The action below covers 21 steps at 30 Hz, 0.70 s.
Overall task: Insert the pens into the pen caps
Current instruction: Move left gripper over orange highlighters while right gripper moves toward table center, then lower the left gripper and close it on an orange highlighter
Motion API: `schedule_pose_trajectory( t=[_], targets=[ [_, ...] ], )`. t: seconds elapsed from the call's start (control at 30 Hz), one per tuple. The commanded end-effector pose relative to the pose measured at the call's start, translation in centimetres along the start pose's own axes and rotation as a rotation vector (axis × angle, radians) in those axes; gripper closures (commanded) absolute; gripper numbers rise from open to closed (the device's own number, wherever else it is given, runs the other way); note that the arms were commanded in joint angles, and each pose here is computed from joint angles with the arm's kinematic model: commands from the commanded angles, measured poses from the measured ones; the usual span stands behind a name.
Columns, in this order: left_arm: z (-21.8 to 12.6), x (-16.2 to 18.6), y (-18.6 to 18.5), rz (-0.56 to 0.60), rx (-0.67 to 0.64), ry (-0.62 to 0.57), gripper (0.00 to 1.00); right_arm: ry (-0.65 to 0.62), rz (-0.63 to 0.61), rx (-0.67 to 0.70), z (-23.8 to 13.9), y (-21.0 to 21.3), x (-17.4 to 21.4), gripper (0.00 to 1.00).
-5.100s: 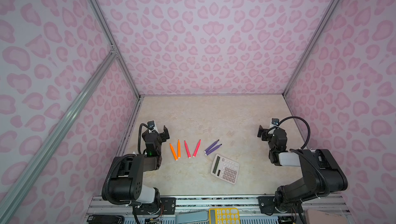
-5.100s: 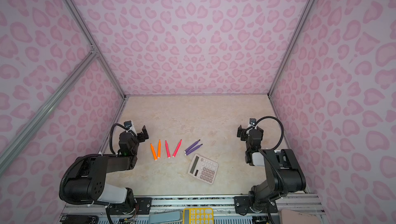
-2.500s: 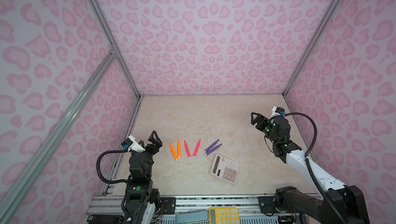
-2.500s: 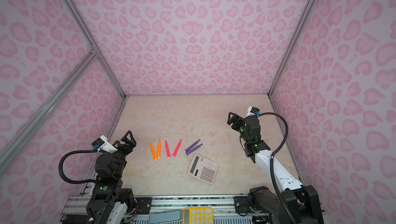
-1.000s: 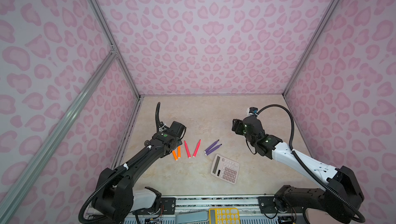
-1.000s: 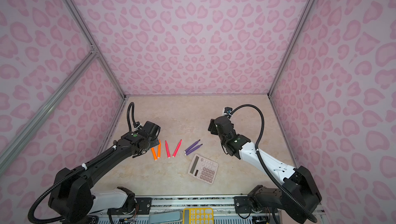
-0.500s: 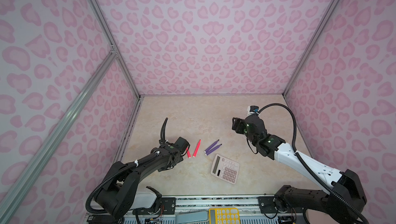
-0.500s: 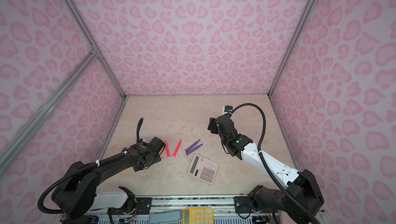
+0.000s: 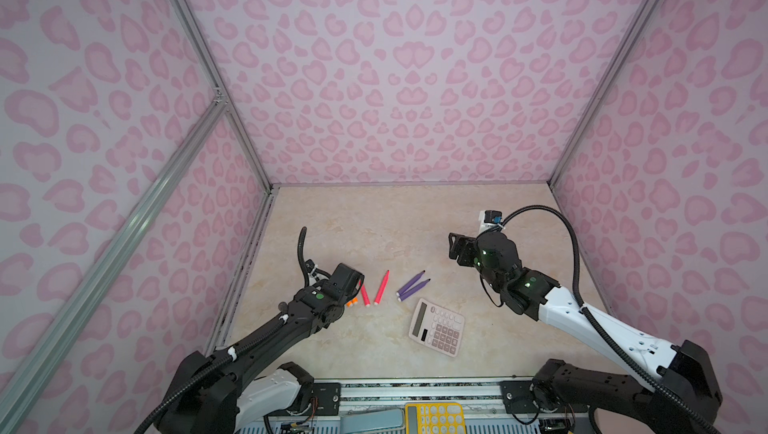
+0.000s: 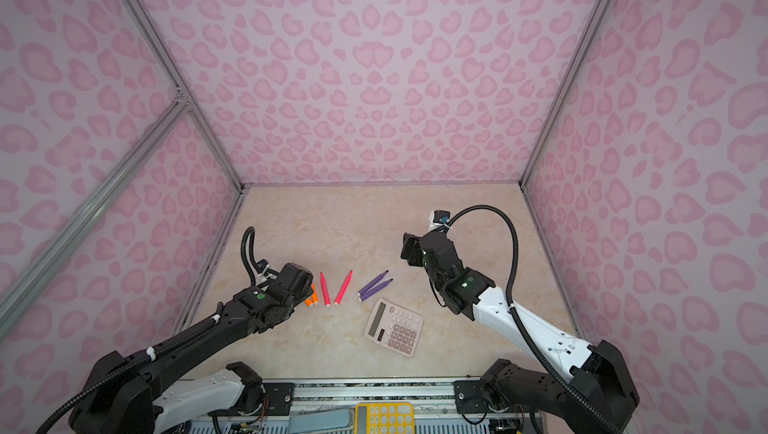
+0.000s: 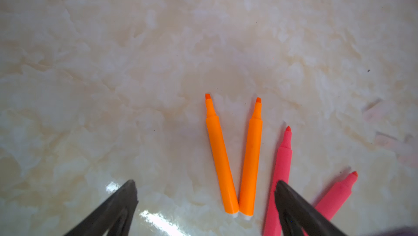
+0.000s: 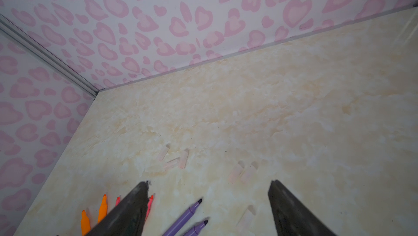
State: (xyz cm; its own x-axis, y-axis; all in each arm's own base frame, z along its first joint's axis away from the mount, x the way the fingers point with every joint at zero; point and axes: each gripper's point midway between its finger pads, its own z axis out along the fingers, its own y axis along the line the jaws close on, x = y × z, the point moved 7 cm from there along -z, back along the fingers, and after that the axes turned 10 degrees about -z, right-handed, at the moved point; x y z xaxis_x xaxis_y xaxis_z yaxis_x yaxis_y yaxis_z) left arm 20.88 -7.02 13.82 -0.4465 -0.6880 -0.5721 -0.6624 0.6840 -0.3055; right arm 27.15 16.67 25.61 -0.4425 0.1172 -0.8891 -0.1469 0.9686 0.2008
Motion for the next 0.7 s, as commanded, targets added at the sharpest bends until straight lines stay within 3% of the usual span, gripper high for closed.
schedule_pose_trajectory(
  t=[0.0,0.07,0.27,0.33,0.53,0.67],
  targets=[
    [-0.2,-0.7,1.8,-0.108,-0.005,-0.102,0.04,-0.019,-0.017,0.015,0.3,-0.1,0.0,0.15],
    [-0.6,-0.5,1.6,-0.026,0.045,-0.054,0.02,-0.022,-0.024,0.017,0.6,-0.1,0.4,0.15],
    [-1.3,-0.8,2.1,-0.017,0.073,-0.052,0.01,-0.01,-0.041,0.033,1.6,0.2,0.2,0.14],
    [-1.1,-0.6,2.0,-0.023,0.076,-0.033,0.05,0.007,-0.047,0.03,2.0,0.4,0.5,0.14],
    [0.7,0.4,1.2,-0.005,-0.032,-0.003,0.13,0.04,-0.056,0.032,2.6,0.4,1.6,0.14],
    [2.0,1.2,0.3,0.001,-0.069,0.034,0.12,0.057,-0.054,0.013,3.0,0.6,2.0,0.14]
  ],
)
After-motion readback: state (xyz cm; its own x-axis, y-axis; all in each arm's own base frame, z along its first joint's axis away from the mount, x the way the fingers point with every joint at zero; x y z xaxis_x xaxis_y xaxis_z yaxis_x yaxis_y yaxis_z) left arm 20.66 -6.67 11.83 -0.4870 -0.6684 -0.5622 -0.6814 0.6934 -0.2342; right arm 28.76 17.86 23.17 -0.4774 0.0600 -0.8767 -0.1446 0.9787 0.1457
